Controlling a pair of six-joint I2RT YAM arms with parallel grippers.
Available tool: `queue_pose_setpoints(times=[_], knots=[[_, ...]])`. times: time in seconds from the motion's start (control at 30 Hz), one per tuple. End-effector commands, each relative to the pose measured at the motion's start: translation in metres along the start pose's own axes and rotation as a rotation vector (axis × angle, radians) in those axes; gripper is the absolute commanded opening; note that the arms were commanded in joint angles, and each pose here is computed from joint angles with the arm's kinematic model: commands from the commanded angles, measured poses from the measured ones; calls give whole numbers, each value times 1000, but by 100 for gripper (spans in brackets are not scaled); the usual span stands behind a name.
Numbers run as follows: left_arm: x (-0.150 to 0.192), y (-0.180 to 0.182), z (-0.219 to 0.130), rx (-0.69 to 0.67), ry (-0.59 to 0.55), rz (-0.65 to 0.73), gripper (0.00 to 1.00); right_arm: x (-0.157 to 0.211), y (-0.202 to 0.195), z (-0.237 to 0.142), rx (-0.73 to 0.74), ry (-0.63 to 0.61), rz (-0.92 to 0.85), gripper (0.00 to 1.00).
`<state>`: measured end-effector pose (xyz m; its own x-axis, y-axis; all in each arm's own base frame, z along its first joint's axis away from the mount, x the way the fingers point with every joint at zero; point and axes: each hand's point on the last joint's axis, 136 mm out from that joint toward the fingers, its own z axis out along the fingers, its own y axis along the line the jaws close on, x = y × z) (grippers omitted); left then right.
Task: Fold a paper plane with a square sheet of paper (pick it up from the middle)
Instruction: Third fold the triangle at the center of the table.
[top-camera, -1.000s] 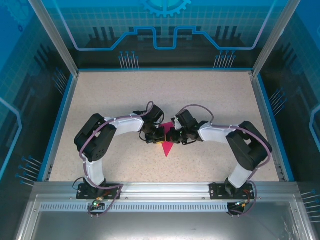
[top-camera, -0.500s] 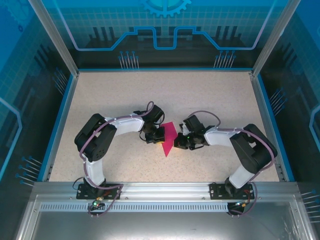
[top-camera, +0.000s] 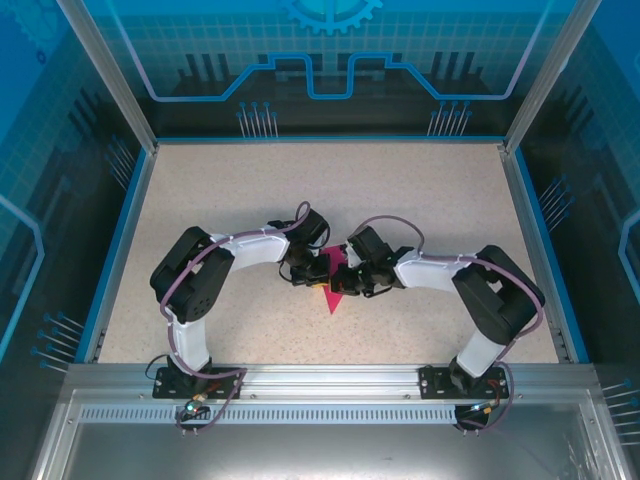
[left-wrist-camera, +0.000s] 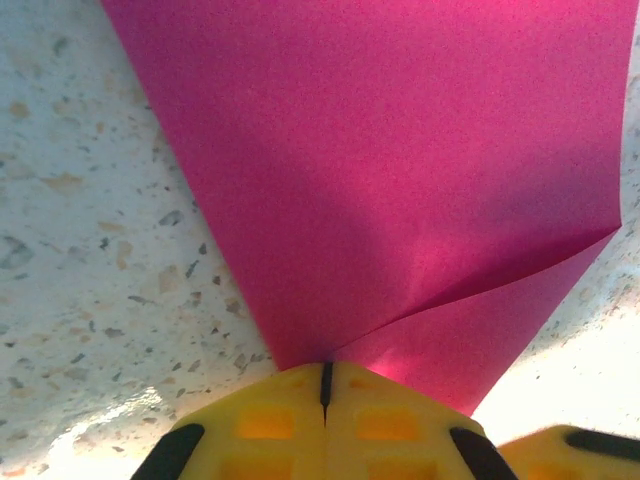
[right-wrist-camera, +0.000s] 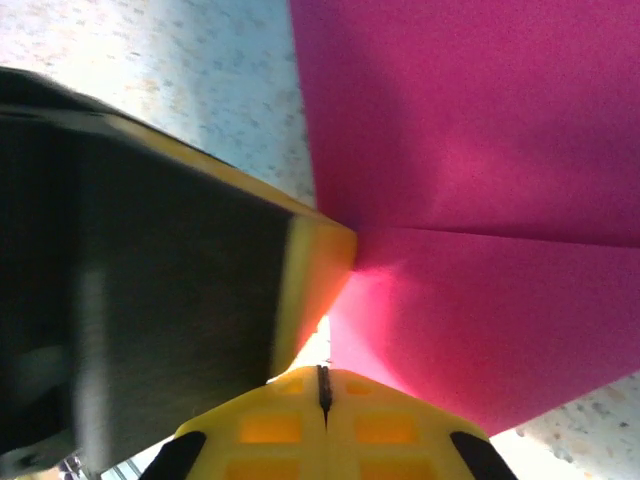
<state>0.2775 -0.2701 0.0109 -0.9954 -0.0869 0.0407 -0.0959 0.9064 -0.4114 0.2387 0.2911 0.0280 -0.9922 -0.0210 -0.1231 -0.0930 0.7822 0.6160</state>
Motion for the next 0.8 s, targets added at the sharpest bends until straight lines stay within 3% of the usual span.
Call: queue_pose_setpoints(times=[0.0,0.33,0.53,0.77], knots=[[10,64,21,-246,23,-41,0,15,-7,14,10,57,35,0],[9,66,21,-259,17,-43,0,50,-41,-3,95,98,63,0],[3,39,12,-168,-18,43,0,21,-25,-33,22,-12,90,0],[-1,38,8,-188,-33,41,0,-20,-38,-56,31,-136,225,33]])
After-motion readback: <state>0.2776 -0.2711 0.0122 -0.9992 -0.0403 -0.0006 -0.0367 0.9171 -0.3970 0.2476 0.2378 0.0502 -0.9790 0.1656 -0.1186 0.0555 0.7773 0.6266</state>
